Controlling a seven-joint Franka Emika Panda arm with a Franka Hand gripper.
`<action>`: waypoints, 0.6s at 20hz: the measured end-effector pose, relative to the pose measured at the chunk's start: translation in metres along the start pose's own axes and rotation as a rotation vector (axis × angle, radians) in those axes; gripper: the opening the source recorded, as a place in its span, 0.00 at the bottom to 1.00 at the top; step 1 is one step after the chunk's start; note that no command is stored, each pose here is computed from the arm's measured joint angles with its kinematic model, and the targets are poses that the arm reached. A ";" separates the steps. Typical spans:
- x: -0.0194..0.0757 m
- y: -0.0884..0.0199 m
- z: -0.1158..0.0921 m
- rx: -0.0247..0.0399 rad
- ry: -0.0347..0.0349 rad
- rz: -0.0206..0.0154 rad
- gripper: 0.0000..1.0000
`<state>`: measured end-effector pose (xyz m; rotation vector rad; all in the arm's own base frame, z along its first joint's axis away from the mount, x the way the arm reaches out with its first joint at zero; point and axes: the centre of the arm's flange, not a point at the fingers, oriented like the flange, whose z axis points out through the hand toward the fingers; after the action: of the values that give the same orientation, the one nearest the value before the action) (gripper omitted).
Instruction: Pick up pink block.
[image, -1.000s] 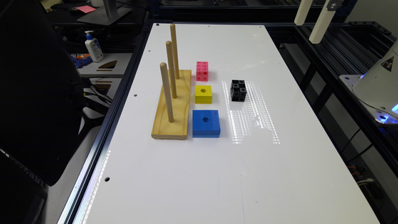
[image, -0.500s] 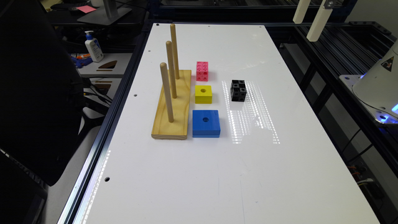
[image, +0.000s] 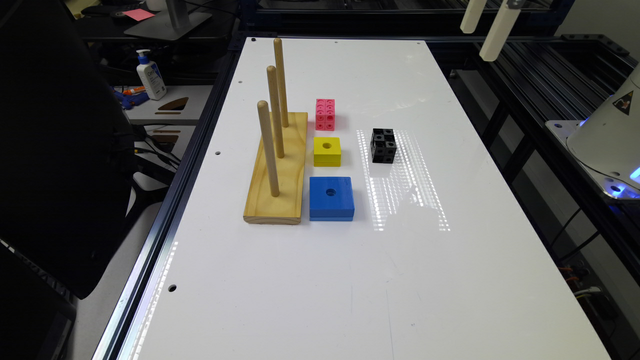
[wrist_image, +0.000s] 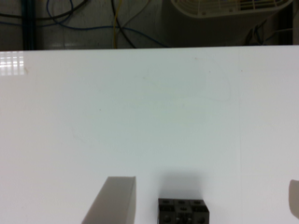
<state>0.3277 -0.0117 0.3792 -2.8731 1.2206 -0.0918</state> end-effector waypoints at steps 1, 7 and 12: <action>0.0026 -0.002 0.000 0.0039 0.0042 0.0006 1.00; 0.0323 -0.022 0.002 0.0067 0.0071 0.0005 1.00; 0.0579 -0.041 0.006 -0.0038 -0.0056 0.0016 1.00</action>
<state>0.3974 -0.0252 0.3780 -2.8736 1.2235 -0.0815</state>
